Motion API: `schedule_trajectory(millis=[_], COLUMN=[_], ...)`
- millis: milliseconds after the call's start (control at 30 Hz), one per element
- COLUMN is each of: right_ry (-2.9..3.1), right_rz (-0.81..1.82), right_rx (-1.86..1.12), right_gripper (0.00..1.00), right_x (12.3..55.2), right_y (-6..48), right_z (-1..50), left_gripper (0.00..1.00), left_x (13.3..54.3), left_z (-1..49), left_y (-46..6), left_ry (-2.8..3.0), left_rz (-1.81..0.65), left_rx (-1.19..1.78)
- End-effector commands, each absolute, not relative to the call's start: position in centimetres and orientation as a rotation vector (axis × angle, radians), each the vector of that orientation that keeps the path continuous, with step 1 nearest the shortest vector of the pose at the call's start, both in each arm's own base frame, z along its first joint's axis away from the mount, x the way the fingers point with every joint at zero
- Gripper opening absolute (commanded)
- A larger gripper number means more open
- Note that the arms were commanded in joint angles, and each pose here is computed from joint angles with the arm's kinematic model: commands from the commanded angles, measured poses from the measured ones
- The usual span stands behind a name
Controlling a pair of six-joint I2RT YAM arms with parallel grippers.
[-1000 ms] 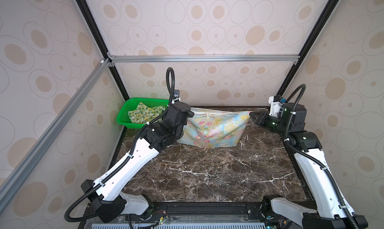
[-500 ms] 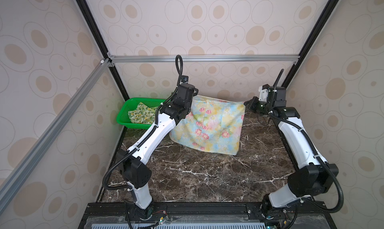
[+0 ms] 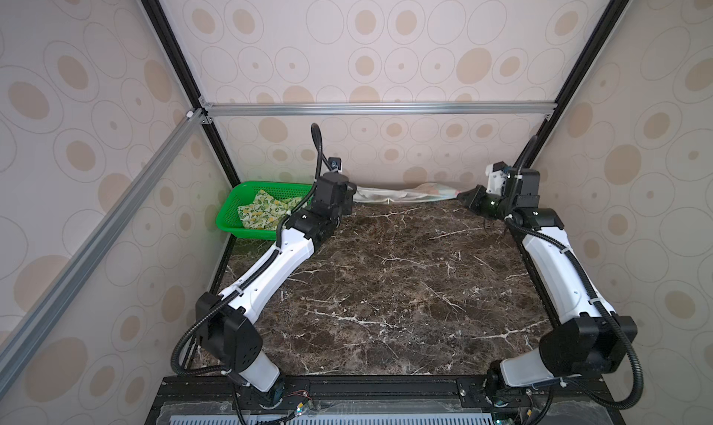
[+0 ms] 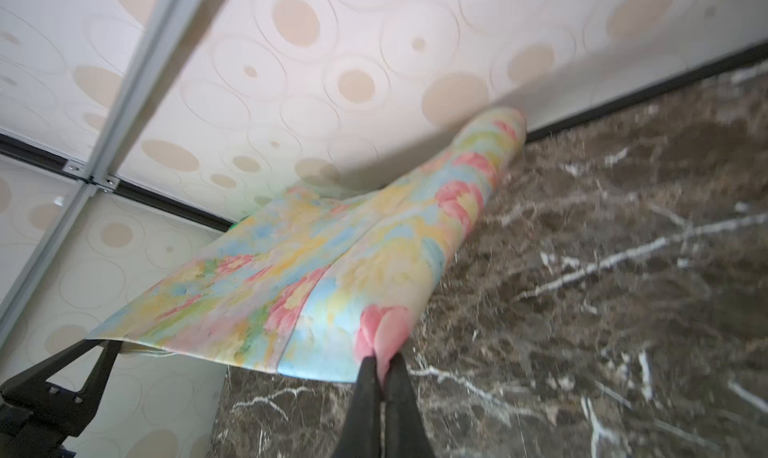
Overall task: Fold and stack skirts
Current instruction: Flatten out the skirt at the center of the table.
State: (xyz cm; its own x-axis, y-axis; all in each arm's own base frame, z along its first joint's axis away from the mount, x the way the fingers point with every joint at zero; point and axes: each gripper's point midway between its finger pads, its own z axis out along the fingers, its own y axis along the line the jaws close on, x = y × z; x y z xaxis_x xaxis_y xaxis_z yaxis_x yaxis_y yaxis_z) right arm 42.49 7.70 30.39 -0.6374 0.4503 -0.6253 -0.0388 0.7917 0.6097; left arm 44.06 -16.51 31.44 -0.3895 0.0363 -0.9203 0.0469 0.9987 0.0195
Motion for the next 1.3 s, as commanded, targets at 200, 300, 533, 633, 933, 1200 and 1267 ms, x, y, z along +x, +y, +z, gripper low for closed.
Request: schedule_trajectory(millis=[200, 300, 533, 633, 933, 1200, 1267], right_ry=[2.423, 2.469, 2.508, 2.497, 2.470, 2.583, 2.601], right_rz=[0.713, 0.728, 0.699, 0.686, 0.713, 0.601, 0.565], right_rx=[0.500, 0.550, 0.603, 0.604, 0.578, 0.594, 0.606], right_gripper=[0.00, 0.00, 0.29, 0.42, 0.39, 0.34, 0.40], right_x=[31.4, 28.1, 23.8, 23.0, 24.4, 24.9, 24.4], right_y=[7.3, 7.8, 7.5, 7.3, 8.0, 7.7, 7.3], right_z=[14.7, 11.7, 9.9, 10.7, 12.0, 8.1, 7.5], left_gripper=[0.00, 0.00, 0.19, 0.47, 0.56, 0.57, 0.60], left_x=[33.7, 30.1, 24.7, 23.2, 23.8, 24.4, 24.1], left_z=[13.2, 9.6, 6.7, 7.0, 10.7, 7.3, 7.0], left_y=[-17.5, -18.0, -17.5, -16.8, -17.5, -19.8, -19.5], left_ry=[2.284, 2.366, 2.464, 2.479, 2.401, 2.500, 2.512], left_rz=[-0.237, -0.225, -0.208, -0.191, -0.235, -0.201, -0.185], left_rx=[-0.067, -0.055, -0.066, -0.075, 0.008, 0.107, 0.120])
